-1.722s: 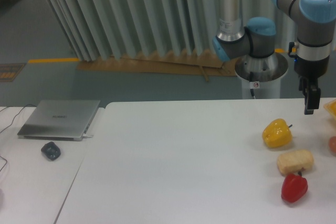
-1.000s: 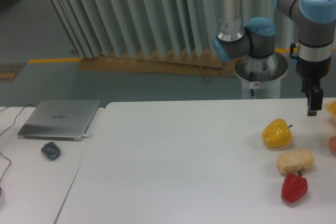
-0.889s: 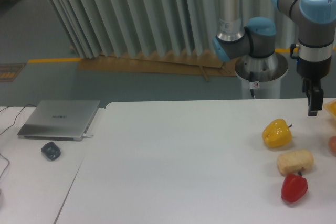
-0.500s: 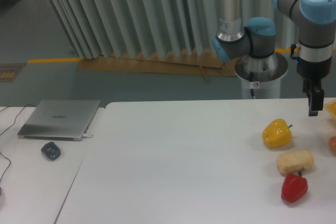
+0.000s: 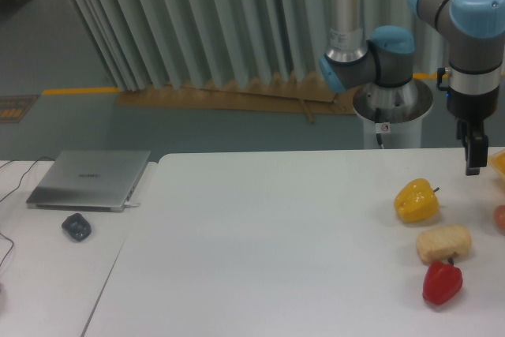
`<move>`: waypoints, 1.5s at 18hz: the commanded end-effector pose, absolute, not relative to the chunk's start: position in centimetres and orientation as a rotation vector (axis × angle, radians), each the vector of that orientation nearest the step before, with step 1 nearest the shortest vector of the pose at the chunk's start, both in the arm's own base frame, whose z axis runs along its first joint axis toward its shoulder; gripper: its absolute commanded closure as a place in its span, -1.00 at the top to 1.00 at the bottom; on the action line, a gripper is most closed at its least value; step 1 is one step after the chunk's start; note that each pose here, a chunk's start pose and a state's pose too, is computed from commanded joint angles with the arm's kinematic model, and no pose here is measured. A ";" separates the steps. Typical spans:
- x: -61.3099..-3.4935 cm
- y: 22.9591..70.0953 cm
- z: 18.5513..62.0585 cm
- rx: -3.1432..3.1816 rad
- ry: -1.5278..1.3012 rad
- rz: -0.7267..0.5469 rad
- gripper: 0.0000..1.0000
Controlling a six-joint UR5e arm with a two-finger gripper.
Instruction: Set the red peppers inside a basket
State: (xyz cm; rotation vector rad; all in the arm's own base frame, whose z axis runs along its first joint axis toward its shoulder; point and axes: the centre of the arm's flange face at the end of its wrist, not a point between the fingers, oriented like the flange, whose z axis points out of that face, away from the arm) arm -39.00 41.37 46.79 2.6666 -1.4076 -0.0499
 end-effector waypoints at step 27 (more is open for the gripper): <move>-41.8 45.6 42.8 2.921 -1.052 -0.153 1.00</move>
